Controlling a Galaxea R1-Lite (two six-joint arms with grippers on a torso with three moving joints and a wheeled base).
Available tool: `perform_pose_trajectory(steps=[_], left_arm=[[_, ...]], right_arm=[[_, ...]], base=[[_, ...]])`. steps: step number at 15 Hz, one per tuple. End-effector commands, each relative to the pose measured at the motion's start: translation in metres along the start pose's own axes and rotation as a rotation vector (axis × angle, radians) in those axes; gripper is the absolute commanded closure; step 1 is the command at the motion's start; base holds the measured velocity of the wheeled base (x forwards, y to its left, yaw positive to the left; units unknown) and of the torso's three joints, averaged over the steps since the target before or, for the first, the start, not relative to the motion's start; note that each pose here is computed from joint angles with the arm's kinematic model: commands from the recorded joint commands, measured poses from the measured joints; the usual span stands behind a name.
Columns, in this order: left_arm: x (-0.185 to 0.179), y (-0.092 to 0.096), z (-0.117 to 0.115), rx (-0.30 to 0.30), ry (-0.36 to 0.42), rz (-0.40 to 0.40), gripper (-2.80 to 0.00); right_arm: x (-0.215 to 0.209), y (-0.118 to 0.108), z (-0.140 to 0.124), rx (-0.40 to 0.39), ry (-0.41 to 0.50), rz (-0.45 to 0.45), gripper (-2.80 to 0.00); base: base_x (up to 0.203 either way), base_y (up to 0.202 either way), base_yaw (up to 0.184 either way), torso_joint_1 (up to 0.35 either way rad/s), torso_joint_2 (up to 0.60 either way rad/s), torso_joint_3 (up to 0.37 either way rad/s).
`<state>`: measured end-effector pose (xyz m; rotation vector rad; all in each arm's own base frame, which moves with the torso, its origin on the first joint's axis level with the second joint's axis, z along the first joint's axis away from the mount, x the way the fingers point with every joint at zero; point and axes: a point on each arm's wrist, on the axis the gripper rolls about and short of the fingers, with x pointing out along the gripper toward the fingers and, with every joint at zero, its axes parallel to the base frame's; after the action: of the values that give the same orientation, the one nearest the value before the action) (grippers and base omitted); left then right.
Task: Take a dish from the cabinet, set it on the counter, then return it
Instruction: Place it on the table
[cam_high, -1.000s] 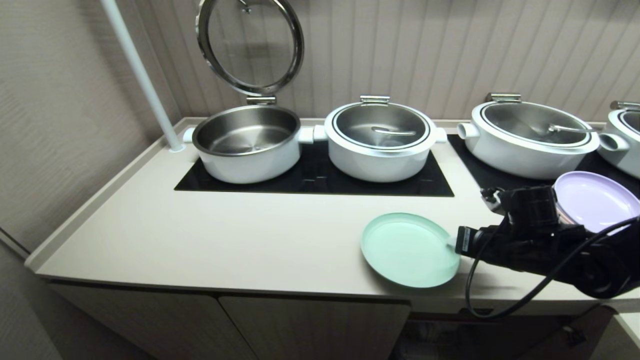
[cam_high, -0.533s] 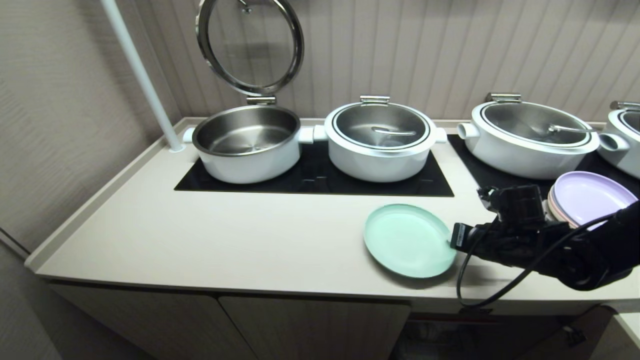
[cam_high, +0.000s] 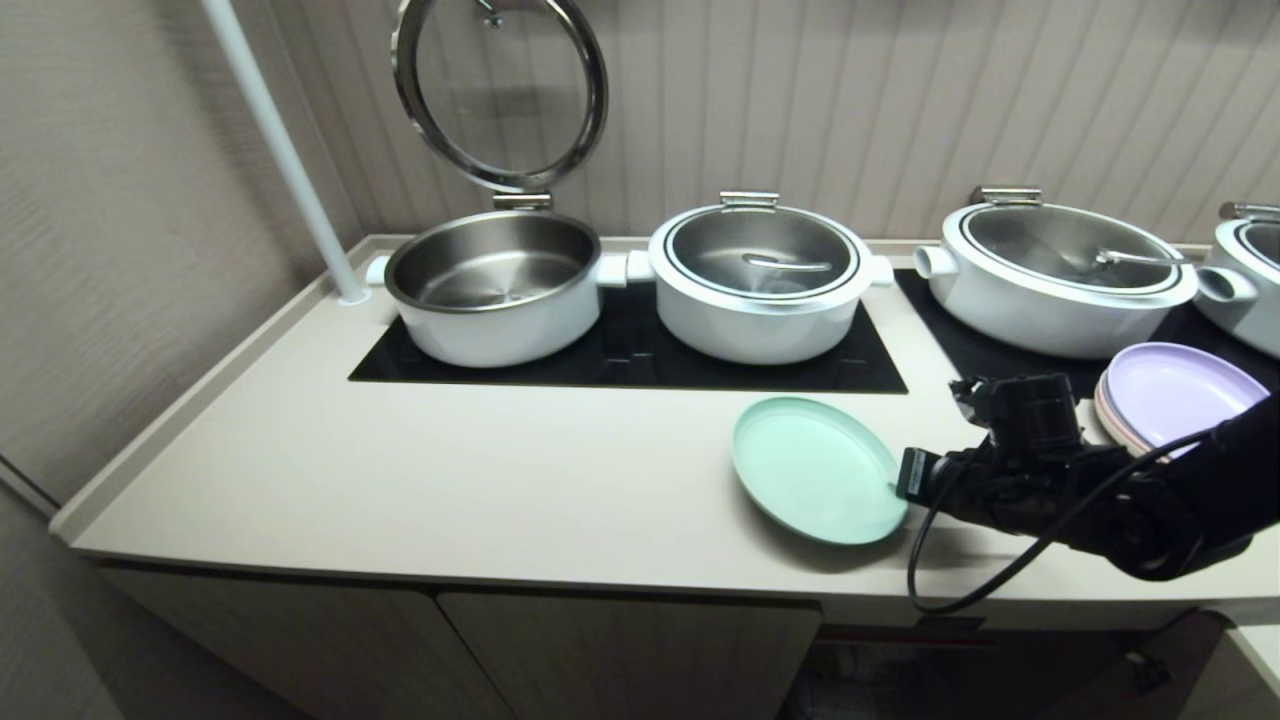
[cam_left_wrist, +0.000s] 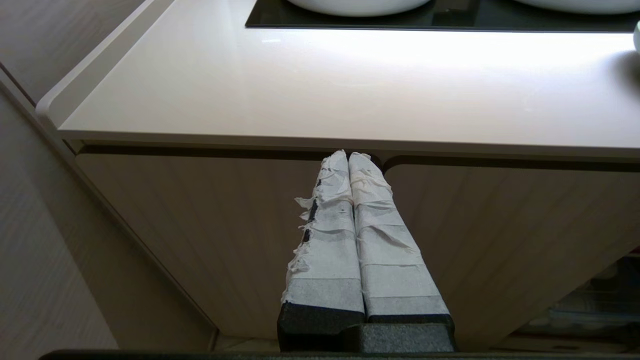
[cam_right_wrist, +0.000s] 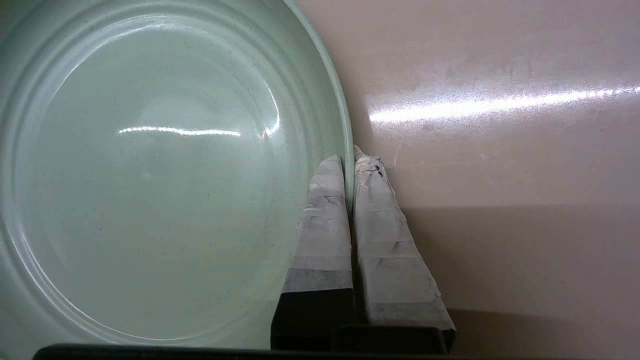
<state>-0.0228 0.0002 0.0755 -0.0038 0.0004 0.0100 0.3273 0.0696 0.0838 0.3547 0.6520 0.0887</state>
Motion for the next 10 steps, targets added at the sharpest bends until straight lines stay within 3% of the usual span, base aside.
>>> perform_pose_trajectory(steps=[1, 10], left_arm=[[0.0, 0.0, 0.0, -0.001, 0.0, -0.001, 0.0], [0.0, 0.0, 0.0, -0.001, 0.0, 0.001, 0.0]], right_arm=[[0.0004, 0.0017, 0.0037, 0.002, -0.016, 0.001, 0.0], [0.0011, 0.0057, 0.0101, -0.008, -0.032, 0.01, 0.0]], base=[[0.0, 0.0, 0.0, 0.0, 0.0, 0.0], [0.0, 0.0, 0.0, 0.0, 0.0, 0.0]])
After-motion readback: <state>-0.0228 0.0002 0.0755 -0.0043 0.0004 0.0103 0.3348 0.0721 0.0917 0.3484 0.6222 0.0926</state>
